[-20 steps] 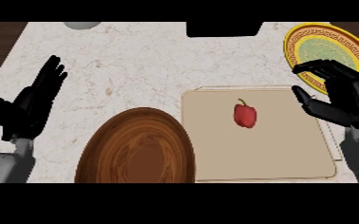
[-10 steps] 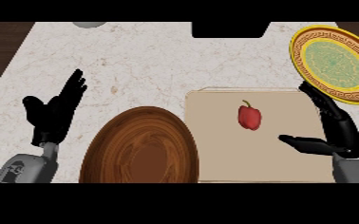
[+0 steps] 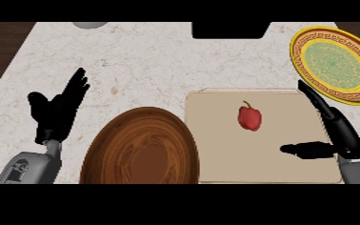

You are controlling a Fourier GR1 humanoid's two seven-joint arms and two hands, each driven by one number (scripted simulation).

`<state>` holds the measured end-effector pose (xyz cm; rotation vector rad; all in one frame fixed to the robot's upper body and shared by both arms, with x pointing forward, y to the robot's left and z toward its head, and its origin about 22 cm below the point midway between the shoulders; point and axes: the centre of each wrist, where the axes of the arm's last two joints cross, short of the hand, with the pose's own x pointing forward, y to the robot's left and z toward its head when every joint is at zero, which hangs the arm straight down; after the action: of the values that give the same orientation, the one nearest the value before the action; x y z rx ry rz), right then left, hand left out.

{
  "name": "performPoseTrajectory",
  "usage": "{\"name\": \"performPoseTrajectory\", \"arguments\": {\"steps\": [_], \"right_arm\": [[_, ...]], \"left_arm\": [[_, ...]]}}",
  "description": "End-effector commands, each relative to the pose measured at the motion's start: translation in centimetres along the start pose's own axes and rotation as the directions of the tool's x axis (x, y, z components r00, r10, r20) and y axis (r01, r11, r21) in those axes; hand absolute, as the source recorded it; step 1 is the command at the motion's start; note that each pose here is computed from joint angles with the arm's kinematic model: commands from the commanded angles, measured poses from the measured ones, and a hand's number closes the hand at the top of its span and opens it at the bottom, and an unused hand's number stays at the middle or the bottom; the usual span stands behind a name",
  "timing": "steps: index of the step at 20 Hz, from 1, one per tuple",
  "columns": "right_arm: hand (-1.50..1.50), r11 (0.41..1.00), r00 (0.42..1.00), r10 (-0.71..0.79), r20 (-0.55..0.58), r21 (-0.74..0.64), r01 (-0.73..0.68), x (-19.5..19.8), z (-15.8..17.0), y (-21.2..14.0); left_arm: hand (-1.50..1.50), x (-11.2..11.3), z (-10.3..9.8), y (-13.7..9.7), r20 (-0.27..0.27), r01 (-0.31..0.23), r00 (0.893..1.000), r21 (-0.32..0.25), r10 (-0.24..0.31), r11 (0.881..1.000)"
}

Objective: Pick the bell pepper from the tray and place it in the plate

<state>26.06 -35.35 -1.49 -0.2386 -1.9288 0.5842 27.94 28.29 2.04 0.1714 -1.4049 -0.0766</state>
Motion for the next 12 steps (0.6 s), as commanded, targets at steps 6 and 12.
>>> {"name": "performPoseTrajectory", "arguments": {"steps": [6,12], "right_arm": [[-1.50,0.968,0.980,0.164,-0.111,0.207,-0.138,2.4,-0.1,1.2],[-1.50,0.926,0.932,0.328,-0.155,0.247,-0.285,4.7,-3.3,3.3]], "left_arm": [[0.00,-1.2,-0.5,-0.6,-0.010,0.014,1.000,0.001,-0.014,1.000],[0.00,-0.8,-0.2,1.1,0.006,0.009,1.000,-0.001,-0.009,1.000]]}}
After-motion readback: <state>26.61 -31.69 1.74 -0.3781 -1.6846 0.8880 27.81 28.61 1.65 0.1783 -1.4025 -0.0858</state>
